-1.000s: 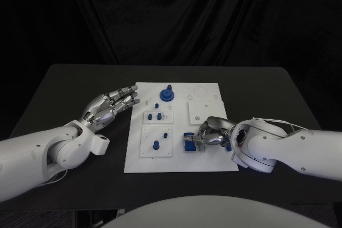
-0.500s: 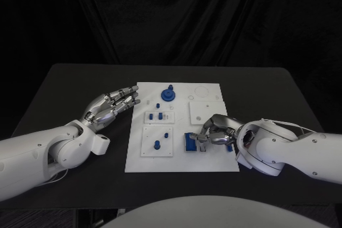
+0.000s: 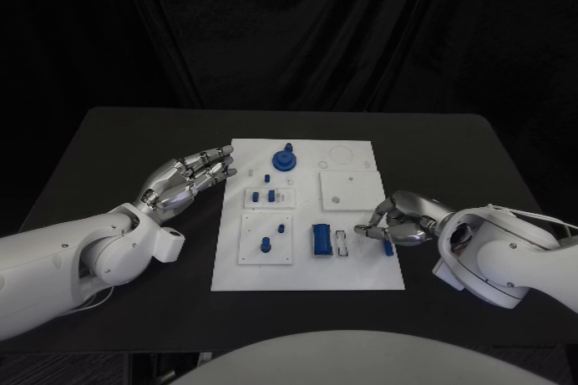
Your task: Assemble the parts on the task board
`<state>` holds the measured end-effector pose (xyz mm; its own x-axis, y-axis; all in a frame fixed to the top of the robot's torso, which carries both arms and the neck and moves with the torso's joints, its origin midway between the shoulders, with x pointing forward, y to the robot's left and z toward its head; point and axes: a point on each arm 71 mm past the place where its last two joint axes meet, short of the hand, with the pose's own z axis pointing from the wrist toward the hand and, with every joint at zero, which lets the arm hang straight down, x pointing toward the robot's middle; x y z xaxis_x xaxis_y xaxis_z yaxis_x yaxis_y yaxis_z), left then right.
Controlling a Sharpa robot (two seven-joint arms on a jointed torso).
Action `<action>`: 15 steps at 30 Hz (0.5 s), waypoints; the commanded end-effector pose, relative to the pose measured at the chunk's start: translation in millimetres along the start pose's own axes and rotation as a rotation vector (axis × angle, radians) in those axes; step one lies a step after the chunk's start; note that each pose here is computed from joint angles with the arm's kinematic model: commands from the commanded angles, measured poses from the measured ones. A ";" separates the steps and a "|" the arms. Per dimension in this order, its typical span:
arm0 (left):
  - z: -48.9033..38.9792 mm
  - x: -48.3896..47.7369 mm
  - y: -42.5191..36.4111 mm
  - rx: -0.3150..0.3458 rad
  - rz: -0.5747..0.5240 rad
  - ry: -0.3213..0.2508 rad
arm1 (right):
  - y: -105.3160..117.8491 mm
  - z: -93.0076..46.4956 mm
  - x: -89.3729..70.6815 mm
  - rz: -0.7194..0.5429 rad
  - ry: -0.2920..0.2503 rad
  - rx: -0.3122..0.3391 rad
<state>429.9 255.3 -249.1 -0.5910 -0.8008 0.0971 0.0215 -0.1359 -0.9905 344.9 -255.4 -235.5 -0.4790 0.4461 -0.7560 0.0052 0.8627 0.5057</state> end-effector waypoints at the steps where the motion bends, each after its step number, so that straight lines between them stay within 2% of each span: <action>1: -0.1 1.9 -5.8 0.088 -0.003 0.008 | -12.9 -6.0 -6.7 -0.146 -0.043 0.080; 9: 0.6 1.5 -5.2 0.086 -0.003 0.008 | -24.5 -16.1 -18.7 -0.334 -0.132 0.130; 15: 1.9 2.9 -4.5 0.083 -0.006 0.013 | -25.2 -16.0 -19.6 -0.390 -0.142 0.145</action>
<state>430.7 253.3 -249.5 -0.5932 -0.7992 0.0972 0.0215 -0.1365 -0.9904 340.2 -288.0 -227.1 -0.3653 0.1873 -0.9119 -0.0246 0.9773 0.2105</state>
